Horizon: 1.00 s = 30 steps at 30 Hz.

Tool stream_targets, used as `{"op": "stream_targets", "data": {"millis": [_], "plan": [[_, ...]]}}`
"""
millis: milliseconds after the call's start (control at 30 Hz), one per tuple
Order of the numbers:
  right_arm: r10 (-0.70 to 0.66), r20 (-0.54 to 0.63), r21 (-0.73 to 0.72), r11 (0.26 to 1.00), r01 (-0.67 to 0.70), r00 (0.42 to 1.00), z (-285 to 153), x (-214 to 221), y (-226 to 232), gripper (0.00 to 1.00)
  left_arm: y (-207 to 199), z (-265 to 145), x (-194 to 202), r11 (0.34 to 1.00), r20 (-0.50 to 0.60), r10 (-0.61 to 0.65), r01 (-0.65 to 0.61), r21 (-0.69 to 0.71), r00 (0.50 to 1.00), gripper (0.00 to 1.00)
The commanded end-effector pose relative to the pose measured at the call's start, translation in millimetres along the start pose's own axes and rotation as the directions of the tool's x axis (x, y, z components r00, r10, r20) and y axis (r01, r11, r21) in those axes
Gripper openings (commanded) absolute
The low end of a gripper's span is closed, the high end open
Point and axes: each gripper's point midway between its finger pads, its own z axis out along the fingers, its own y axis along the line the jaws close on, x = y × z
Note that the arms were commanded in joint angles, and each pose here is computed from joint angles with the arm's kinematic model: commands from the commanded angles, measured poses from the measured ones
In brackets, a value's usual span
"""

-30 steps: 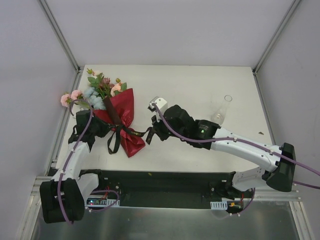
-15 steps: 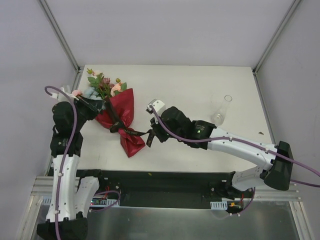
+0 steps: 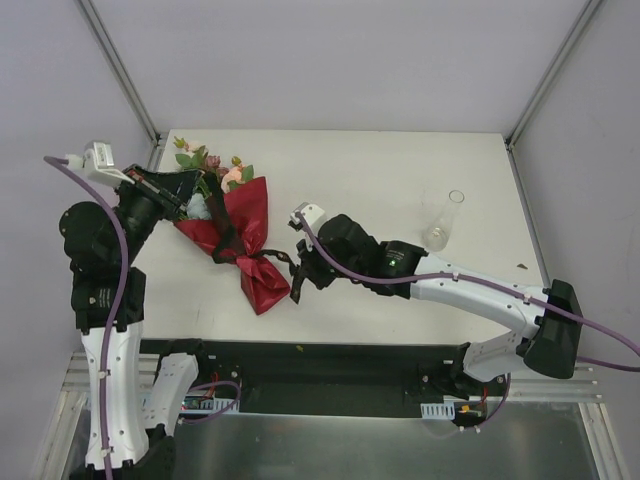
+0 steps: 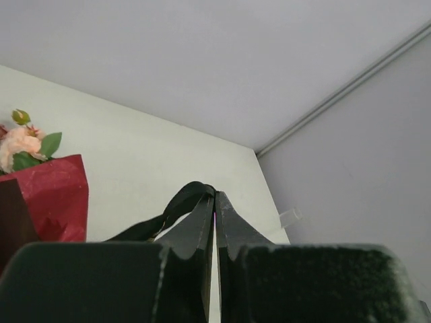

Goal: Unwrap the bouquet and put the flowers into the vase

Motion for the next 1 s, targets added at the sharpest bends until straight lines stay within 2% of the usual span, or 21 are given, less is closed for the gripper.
{"op": "stream_targets", "data": {"millis": [0,133,267,300,333,367,433,467,500,567,633,700,767,800,833,867,900,967], "plan": [[0.021,0.04,-0.013,1.0,-0.021,0.999,-7,-9,5,0.01,-21,11,6,0.993,-0.107,-0.028,0.04,0.108,0.994,0.0],[0.043,0.073,0.024,0.999,-0.045,0.996,-19,-10,-3,0.01,-28,11,-1,0.992,-0.089,-0.003,0.014,0.128,0.996,0.0],[0.034,0.089,-0.023,0.999,-0.033,0.995,-30,-14,4,0.01,-34,19,-4,0.987,-0.118,-0.026,0.044,0.152,0.993,0.0],[0.035,0.094,-0.006,0.999,-0.035,0.995,-33,-15,1,0.01,-35,19,-5,0.987,-0.114,-0.021,0.039,0.154,0.993,0.0],[0.035,0.113,0.074,0.996,-0.043,0.993,-36,-17,-14,0.01,-36,17,-6,0.988,-0.103,-0.015,0.031,0.151,0.995,0.0],[0.005,0.128,0.117,0.993,-0.02,0.992,-41,-20,-23,0.01,-29,11,-12,0.994,-0.041,-0.01,0.014,0.105,0.999,0.0],[-0.038,0.148,0.204,0.979,0.007,0.988,-49,-31,-43,0.01,-3,-2,-11,0.999,0.018,-0.013,0.014,-0.038,1.0,0.0],[-0.048,0.145,0.227,0.974,0.014,0.988,-49,-34,-50,0.01,15,-13,-17,0.991,0.098,0.002,0.011,-0.133,0.995,0.0],[-0.064,0.16,0.248,0.968,0.023,0.985,-53,-46,-57,0.01,29,-20,-16,0.979,0.114,0.02,0.004,-0.205,0.993,0.0],[-0.044,0.139,0.299,0.954,0.0,0.989,-52,-52,-82,0.01,58,-35,-3,0.942,0.083,0.062,-0.03,-0.335,0.995,0.0],[-0.019,0.158,0.322,0.946,-0.033,0.987,-54,-67,-104,0.01,91,-48,0,0.877,0.085,0.106,-0.053,-0.478,0.991,0.0],[0.002,0.15,0.337,0.94,-0.053,0.989,-48,-70,-124,0.01,132,-66,4,0.769,0.083,0.168,-0.078,-0.634,0.982,0.0],[0.0,0.131,0.36,0.932,-0.047,0.991,-35,-74,-138,0.01,164,-86,19,0.663,0.05,0.179,-0.083,-0.744,0.983,0.0],[0.006,0.126,0.384,0.922,-0.054,0.992,-33,-75,-150,0.05,175,-93,23,0.625,0.041,0.182,-0.083,-0.776,0.982,0.0],[0.0,0.115,0.409,0.911,-0.047,0.993,-33,-80,-155,0.11,184,-101,23,0.582,0.048,0.198,-0.078,-0.809,0.979,0.09],[0.002,0.071,0.434,0.901,-0.032,0.997,-21,-75,-162,0.17,191,-104,30,0.567,0.03,0.192,-0.086,-0.82,0.981,0.46],[0.002,0.051,0.444,0.896,-0.024,0.999,-17,-75,-162,0.38,192,-104,34,0.568,0.021,0.187,-0.09,-0.818,0.982,0.6],[0.029,0.023,0.421,0.906,-0.036,0.999,-1,-77,-155,0.53,193,-97,45,0.594,-0.011,0.155,-0.102,-0.798,0.988,0.8]]}}
